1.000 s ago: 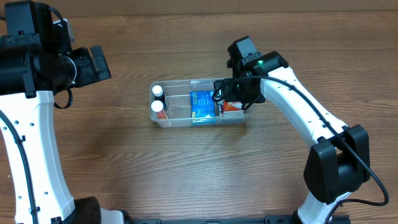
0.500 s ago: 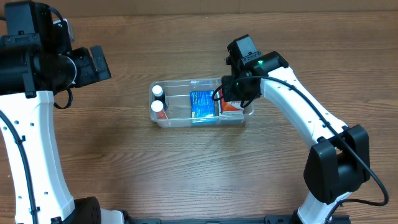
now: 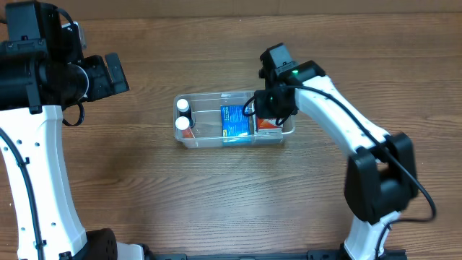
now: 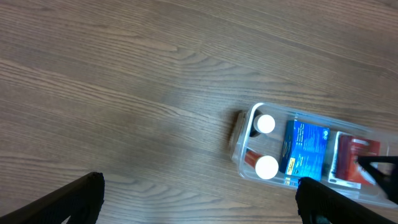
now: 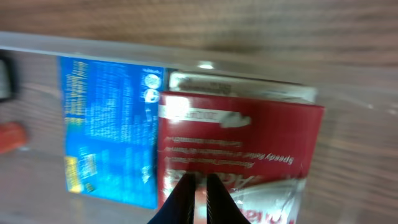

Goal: Pack container
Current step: 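Lower the red box into the container beside the blue box, release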

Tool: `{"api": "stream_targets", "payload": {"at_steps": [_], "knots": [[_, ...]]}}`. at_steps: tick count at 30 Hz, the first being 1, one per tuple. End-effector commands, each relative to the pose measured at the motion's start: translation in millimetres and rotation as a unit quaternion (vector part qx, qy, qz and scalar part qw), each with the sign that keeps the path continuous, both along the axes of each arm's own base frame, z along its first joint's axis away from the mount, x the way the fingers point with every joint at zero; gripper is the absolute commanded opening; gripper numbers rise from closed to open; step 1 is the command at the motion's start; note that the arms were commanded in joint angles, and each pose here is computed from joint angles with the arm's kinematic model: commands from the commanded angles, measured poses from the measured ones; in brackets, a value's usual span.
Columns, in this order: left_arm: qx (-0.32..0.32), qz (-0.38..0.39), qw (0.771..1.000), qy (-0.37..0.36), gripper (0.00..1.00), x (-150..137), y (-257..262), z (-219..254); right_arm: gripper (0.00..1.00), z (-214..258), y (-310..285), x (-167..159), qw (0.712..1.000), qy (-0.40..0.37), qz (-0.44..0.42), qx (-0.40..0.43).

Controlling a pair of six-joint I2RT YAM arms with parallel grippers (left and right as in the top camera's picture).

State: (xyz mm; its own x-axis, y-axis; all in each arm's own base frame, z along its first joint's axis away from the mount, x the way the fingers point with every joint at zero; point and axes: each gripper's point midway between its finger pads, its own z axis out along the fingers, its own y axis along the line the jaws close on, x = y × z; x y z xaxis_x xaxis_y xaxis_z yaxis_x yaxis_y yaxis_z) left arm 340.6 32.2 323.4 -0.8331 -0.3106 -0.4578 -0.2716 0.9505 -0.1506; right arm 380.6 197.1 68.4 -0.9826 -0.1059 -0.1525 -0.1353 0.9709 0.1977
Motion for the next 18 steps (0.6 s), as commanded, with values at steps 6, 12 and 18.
{"api": "stream_targets", "payload": {"at_steps": [6,12,18], "knots": [[-0.002,-0.008,1.000,0.005,1.00,0.9,-1.9,-3.3,0.10,-31.2,2.9,-10.6,0.999,0.049,0.006,0.000],[-0.002,-0.008,1.000,0.005,1.00,0.9,-1.9,-3.3,0.10,-18.7,3.7,-8.8,0.999,0.036,0.007,0.005],[-0.002,-0.008,1.000,0.005,1.00,0.9,-1.9,-3.3,0.11,43.4,6.5,4.9,0.999,-0.032,0.007,0.026]]}}
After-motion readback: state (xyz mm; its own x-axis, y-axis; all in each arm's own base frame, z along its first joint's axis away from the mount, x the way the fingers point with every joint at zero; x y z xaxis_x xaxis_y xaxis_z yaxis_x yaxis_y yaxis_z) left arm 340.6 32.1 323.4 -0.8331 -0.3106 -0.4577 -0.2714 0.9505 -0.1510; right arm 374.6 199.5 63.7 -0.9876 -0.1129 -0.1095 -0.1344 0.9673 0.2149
